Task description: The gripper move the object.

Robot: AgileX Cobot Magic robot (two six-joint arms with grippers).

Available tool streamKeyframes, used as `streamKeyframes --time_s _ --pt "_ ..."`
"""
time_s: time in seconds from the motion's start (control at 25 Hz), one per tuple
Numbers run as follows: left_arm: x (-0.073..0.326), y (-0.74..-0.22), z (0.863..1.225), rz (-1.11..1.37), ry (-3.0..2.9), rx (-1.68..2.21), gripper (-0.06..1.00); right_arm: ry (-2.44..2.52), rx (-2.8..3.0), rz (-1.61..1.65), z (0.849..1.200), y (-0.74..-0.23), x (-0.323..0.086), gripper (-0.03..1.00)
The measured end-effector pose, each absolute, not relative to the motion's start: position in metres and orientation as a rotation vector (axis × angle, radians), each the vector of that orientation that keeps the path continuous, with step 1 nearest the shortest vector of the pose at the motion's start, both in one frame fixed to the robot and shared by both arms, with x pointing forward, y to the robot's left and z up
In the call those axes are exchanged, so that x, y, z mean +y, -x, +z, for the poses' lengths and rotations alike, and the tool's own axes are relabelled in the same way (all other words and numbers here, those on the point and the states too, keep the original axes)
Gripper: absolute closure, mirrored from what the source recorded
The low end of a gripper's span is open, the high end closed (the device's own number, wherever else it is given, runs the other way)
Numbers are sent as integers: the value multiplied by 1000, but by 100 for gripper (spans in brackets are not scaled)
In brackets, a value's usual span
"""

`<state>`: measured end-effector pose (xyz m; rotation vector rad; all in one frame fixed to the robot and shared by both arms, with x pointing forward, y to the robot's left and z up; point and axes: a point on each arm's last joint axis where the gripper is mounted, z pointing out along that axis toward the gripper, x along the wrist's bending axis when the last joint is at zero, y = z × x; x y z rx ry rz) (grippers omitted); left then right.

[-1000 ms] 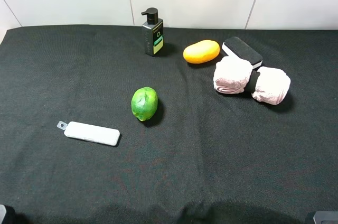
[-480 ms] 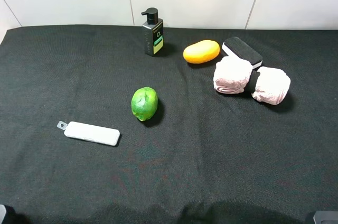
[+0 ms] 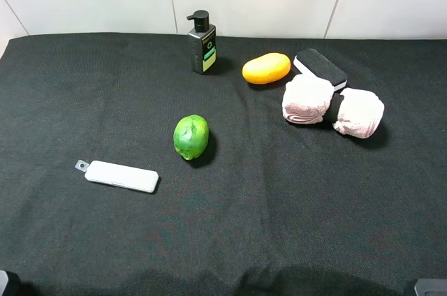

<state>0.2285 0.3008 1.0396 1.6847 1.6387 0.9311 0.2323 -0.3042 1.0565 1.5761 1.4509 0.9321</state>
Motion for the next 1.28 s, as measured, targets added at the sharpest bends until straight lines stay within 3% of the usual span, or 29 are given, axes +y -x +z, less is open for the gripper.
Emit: streamKeyframes --time_s 1.28 --pt "301 -228 1040 931 -1685 1639 18 -1567 1445 942 1057 -233 -304 27"
